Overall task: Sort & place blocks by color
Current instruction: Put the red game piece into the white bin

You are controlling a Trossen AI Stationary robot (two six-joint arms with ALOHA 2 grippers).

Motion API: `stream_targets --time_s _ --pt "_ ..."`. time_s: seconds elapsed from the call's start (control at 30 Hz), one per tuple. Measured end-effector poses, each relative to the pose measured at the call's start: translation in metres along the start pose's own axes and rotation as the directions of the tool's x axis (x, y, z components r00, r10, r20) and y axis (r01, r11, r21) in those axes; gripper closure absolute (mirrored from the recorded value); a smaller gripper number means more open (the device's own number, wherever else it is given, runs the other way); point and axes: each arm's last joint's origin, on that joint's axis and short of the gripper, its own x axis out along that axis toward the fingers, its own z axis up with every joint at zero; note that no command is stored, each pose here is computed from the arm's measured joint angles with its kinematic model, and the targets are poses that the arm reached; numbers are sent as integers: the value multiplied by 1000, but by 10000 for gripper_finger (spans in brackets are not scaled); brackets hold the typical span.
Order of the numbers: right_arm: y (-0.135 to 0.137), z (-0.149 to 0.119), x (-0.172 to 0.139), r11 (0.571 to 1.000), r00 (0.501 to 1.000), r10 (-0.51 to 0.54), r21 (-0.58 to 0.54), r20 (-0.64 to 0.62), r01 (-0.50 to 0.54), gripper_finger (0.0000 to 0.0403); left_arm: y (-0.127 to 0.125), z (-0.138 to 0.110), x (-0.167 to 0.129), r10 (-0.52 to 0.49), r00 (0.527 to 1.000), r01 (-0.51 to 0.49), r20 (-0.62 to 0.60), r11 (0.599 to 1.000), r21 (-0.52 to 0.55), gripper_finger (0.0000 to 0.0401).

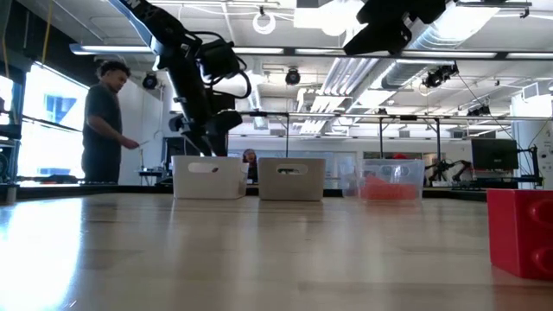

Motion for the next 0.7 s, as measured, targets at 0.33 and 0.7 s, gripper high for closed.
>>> stream_targets --time_s 0.33,0.7 --pt "15 4 -4 999 996 46 -17 70 -45 135 -5 -6 -2 -162 983 161 -87 987 -12 177" --pt "29 24 -16 995 988 95 -53 118 -89 135 -9 -3 -42 -103 994 102 30 994 43 180"
